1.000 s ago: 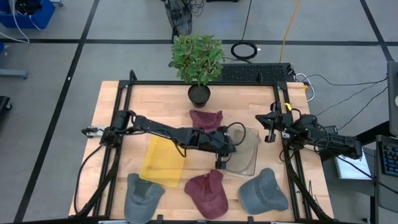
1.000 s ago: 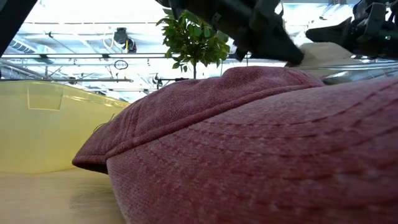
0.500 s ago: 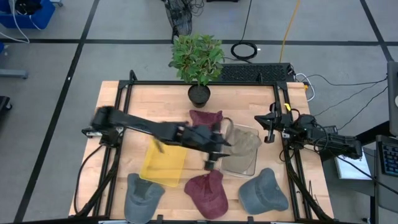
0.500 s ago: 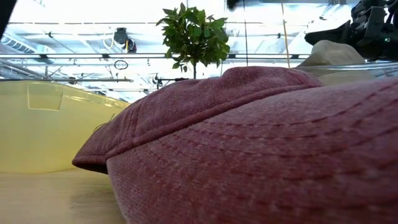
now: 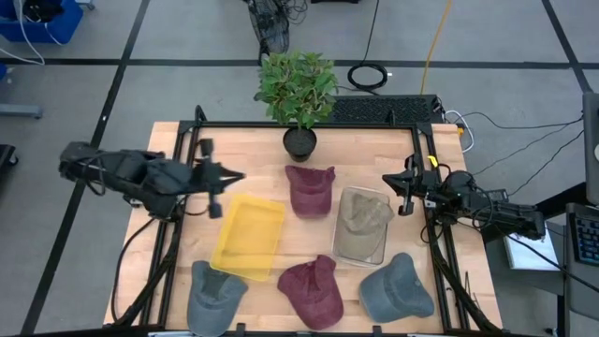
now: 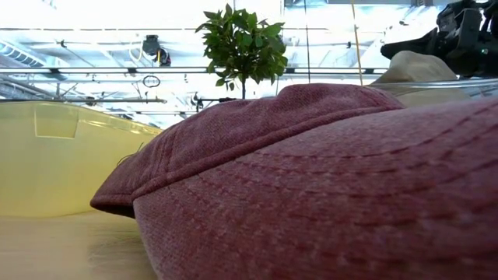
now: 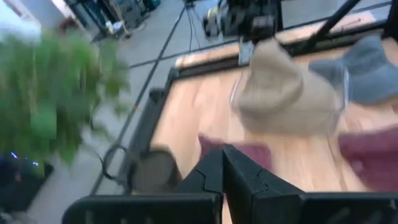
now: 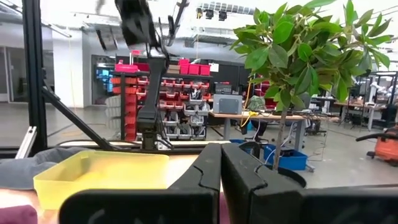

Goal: Pick & Place hat
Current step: Put the brown cup into the transparent bin

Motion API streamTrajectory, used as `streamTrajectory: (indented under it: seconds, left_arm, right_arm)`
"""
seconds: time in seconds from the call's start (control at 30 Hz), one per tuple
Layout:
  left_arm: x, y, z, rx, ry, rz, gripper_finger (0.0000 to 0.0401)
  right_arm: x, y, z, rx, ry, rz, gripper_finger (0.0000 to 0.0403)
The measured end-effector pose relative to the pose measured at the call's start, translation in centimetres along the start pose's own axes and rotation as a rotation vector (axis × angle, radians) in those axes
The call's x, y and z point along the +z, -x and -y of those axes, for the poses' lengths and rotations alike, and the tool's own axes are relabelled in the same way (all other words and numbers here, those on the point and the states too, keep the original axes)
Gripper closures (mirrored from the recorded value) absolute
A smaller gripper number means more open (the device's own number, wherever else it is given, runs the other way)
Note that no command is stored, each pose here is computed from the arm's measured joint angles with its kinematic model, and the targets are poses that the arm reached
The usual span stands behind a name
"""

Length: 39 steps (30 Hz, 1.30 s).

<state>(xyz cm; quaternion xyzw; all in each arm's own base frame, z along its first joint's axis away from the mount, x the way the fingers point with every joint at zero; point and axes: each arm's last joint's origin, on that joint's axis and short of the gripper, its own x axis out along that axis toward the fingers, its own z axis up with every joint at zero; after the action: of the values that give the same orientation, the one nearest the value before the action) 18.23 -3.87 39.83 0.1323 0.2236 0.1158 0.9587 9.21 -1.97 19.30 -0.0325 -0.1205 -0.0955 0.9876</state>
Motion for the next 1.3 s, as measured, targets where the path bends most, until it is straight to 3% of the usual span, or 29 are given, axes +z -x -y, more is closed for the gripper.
streamTrajectory:
  seconds: [0.13, 0.23, 0.37, 0.47, 0.6, 0.83, 1.03, 1.2, 1.3]
  left_arm:
    - [-6.3, -0.5, 0.8, -0.007, 0.085, 0.106, 0.0396]
    - [-10.0, -2.0, 2.0, -0.046, 0.057, 0.21, 0.0398]
    - [-13.9, -3.9, 3.0, -0.021, 0.053, 0.29, 0.0397]
    - [-15.5, -4.8, 3.1, 0.015, 0.052, 0.345, 0.0398]
    - [-16.6, -5.3, 2.7, 0.088, 0.043, 0.392, 0.0397]
    - [-16.3, -5.4, 1.1, 0.228, 0.056, 0.459, 0.0385]
    - [-17.0, -5.8, 0.9, 0.226, 0.064, 0.388, 0.0393]
    - [-17.1, -5.9, 0.9, 0.227, 0.051, 0.379, 0.039]
    - [-17.1, -5.9, 1.0, 0.225, 0.056, 0.379, 0.0375]
  right_arm:
    - [0.0, 0.0, -0.1, 0.04, -0.012, 0.001, 0.0403]
    - [0.0, 0.0, -0.2, 0.08, -0.023, 0.002, 0.0403]
    - [0.0, -0.1, -0.3, 0.089, -0.023, 0.003, 0.0403]
    - [0.3, -0.3, -0.3, 0.102, -0.019, 0.03, 0.0403]
    - [1.2, -1.0, -0.2, 0.1, -0.008, -0.027, 0.0403]
    - [7.3, -5.1, -0.3, 0.141, -0.051, -0.181, 0.0403]
    - [10.0, -11.1, -2.5, 0.212, -0.101, -0.545, 0.0403]
    - [9.8, -13.7, -5.0, 0.117, -0.09, -0.953, 0.0403]
    - [9.7, -14.2, -6.7, 0.056, -0.11, -1.121, 0.0403]
